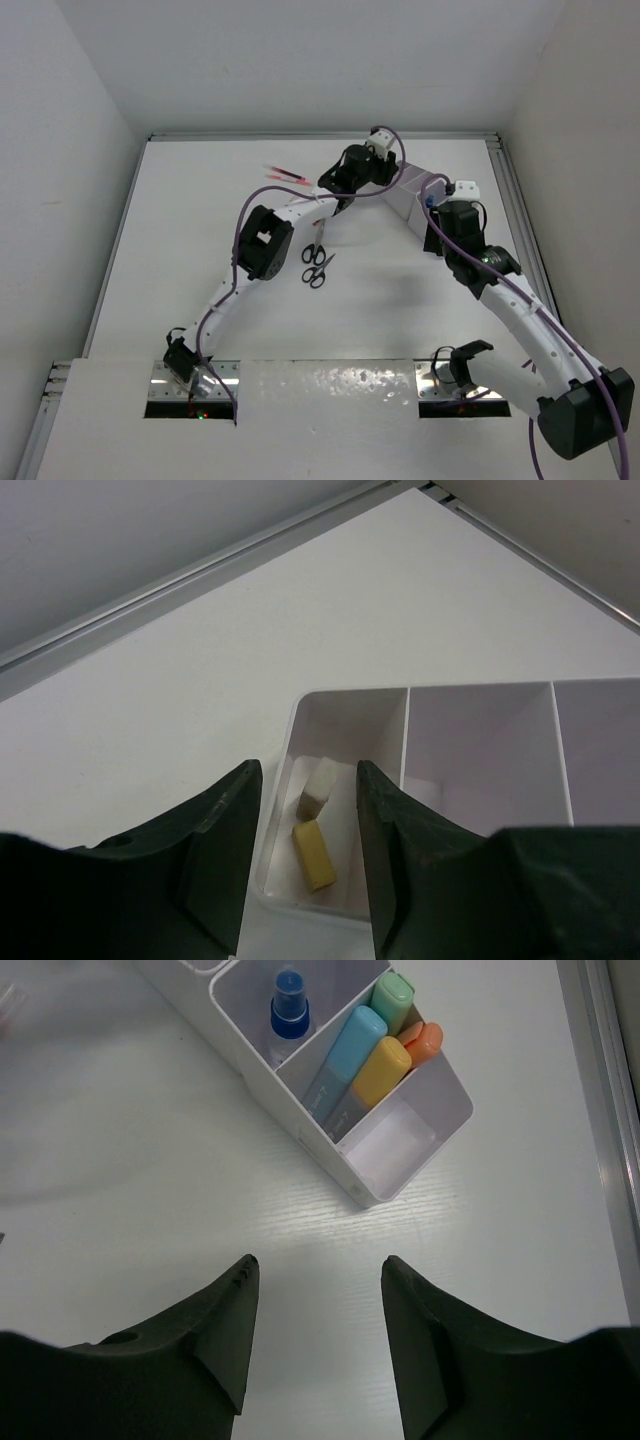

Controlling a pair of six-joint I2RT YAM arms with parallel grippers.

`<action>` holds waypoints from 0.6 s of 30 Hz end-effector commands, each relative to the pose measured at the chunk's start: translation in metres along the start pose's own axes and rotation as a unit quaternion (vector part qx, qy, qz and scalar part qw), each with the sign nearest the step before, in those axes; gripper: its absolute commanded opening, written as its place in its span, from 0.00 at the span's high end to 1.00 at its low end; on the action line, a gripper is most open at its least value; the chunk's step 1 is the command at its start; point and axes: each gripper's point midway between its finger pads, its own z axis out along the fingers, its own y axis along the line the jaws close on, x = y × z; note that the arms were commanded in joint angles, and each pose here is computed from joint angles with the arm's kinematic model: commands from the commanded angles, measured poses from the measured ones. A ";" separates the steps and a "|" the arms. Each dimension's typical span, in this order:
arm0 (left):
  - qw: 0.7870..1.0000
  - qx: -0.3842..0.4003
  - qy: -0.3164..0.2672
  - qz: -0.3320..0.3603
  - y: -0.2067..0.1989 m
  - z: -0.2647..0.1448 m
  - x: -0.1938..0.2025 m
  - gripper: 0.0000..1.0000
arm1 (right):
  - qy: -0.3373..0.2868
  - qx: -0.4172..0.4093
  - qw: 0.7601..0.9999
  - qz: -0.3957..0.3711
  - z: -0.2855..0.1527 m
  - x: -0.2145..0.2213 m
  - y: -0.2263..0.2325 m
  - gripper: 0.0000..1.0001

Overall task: Sort the stationery into containers
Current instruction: Place the stationery in the storage box, then pick up the pen from the center of the board.

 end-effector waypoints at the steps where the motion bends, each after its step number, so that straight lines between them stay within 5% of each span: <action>1: 0.999 0.029 -0.041 0.015 -0.024 -0.014 -0.072 0.59 | -0.043 0.001 0.999 0.018 -0.010 -0.030 -0.002 0.48; 8: 0.997 -0.022 -0.075 -0.005 0.014 -0.054 -0.178 0.43 | -0.064 -0.023 0.997 0.049 -0.013 -0.045 0.008 0.47; 12: 0.992 -0.109 0.022 -0.065 0.069 -0.091 -0.155 0.42 | -0.064 -0.051 0.995 0.064 -0.016 -0.052 0.020 0.47; 14: 0.981 -0.143 0.074 -0.112 0.103 -0.116 -0.129 0.50 | -0.065 -0.061 0.993 0.074 -0.016 -0.056 0.024 0.47; 18: 0.959 -0.195 0.106 -0.173 0.154 -0.146 -0.104 0.57 | -0.064 -0.071 0.991 0.093 -0.013 -0.057 0.031 0.48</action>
